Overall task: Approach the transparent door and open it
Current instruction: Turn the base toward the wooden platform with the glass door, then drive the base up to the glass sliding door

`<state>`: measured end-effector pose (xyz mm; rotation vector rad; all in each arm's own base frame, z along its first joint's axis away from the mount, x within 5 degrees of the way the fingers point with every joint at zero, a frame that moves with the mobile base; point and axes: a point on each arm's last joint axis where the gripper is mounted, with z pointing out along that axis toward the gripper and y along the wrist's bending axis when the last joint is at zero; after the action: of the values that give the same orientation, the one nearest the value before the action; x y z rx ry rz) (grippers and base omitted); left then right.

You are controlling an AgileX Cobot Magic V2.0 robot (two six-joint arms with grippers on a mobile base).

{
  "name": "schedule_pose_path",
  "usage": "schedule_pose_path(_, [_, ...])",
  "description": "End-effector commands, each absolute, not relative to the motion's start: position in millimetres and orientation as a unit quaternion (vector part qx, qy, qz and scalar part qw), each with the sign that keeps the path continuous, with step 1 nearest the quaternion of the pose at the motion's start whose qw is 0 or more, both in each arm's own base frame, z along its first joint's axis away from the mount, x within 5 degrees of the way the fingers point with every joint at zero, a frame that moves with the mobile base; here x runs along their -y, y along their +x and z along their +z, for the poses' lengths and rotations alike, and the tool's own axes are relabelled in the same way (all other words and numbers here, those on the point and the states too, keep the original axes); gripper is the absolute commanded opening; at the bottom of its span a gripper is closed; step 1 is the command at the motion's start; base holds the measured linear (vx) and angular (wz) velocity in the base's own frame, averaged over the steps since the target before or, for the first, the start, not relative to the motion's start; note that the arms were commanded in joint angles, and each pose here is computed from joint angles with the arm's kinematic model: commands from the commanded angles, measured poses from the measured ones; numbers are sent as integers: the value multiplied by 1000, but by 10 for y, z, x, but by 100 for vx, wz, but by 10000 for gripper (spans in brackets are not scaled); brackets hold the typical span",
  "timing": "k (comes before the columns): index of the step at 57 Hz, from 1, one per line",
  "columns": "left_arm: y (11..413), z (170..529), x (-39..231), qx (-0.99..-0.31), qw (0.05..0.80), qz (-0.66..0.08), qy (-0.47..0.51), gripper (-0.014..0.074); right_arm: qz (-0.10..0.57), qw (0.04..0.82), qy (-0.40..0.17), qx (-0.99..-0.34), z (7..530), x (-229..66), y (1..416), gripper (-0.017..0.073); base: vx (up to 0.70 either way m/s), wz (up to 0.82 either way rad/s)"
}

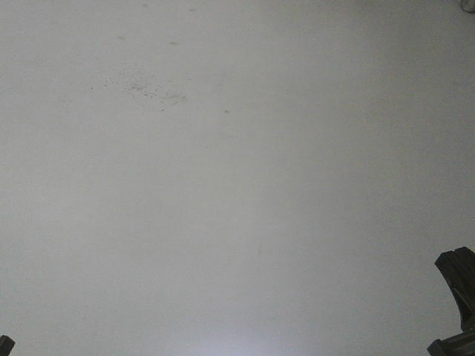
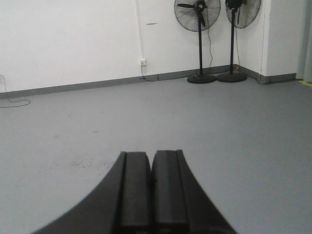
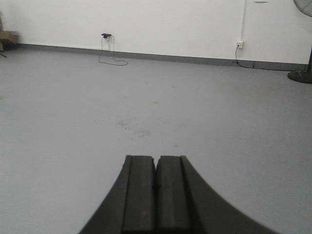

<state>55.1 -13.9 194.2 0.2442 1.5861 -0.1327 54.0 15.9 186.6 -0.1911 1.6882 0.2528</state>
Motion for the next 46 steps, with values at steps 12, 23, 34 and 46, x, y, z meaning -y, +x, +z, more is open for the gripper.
schedule_pose_path(12, [546,1982,131,-681,722,-64,100,-6,111,688,-80,-713,1931,-152,538,1,45,24])
schedule_pose_path(23, [546,1982,131,-681,722,-64,100,-6,111,688,-80,-713,1931,-152,538,1,47,42])
schedule_pose_path(34, [546,1982,131,-681,722,-64,100,-6,111,688,-80,-713,1931,-152,538,1,50,59])
schedule_pose_path(46, [546,1982,131,-681,722,-64,100,-6,111,688,-80,-713,1931,-152,538,1,50,69])
